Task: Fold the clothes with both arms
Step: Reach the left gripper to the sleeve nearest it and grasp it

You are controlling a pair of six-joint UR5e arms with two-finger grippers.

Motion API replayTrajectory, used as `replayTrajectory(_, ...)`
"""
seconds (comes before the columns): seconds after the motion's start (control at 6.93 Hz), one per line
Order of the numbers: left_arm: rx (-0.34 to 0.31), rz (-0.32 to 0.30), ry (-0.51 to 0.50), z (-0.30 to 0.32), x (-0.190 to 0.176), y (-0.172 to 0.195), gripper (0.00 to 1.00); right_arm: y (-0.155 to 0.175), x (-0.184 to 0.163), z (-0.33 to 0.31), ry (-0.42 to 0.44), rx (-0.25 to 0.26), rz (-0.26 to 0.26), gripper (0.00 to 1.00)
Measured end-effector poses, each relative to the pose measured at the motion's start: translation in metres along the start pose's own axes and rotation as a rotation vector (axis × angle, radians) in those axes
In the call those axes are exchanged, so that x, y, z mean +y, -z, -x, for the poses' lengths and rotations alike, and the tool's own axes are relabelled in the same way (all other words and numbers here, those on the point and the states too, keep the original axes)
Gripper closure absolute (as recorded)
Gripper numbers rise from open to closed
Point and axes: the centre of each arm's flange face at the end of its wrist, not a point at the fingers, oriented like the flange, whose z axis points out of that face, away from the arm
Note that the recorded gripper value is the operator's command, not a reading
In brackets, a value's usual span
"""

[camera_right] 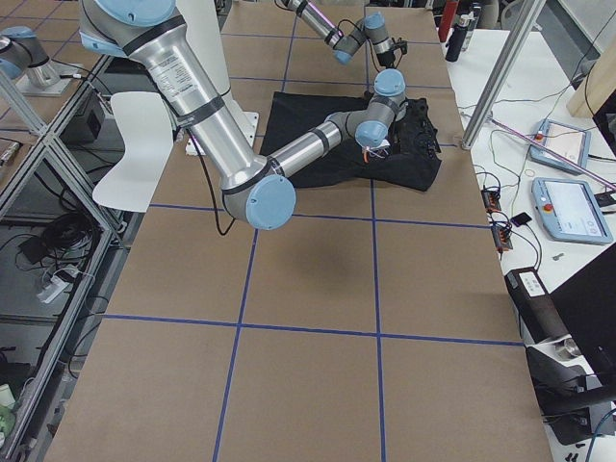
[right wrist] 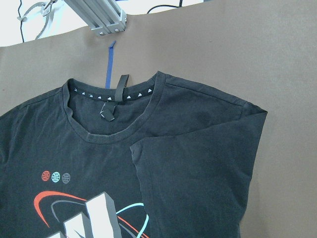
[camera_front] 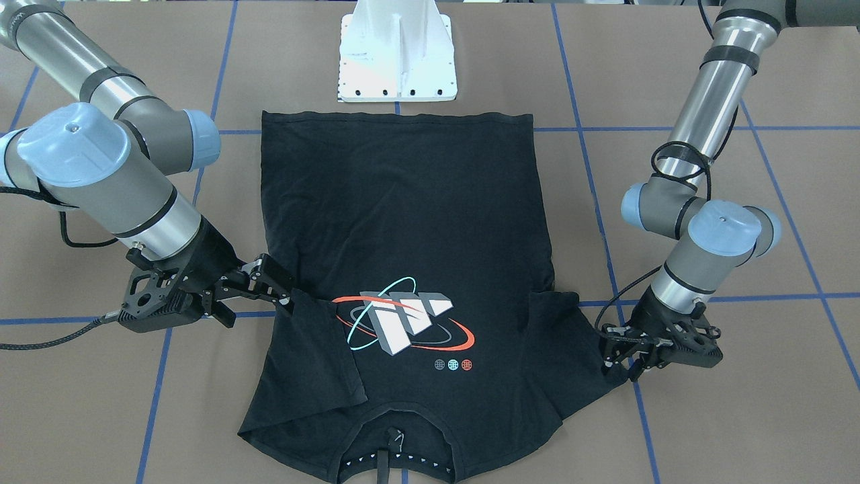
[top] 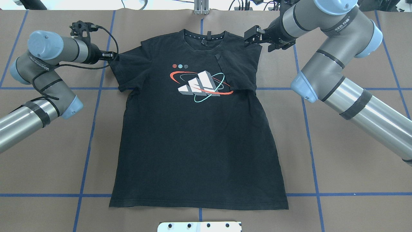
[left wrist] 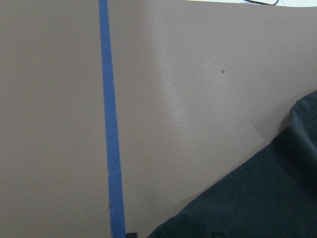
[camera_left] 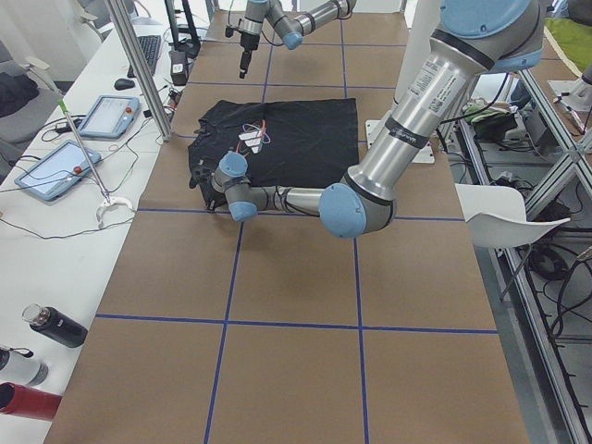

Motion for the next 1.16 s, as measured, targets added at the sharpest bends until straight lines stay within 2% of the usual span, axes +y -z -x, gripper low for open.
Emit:
replayTrajectory(0.14,-0.001,0.0,0.0,0.0,0.0,0.0,1.0,0.0,0.0,0.0,0.0,0.0,0.0,0.0)
replayTrajectory(0.72,0.003,-0.01,0.014,-0.002,-0.007,0.004,1.0,-0.003,-0.001,-0.003,-0.004,0.007,0.002,0.0)
replayTrajectory(1.16,0.069,-0.025,0.08,-0.049,-0.033,0.034,1.0,-0.004,-0.001,-0.005,-0.005,0.009,0.002,0.0)
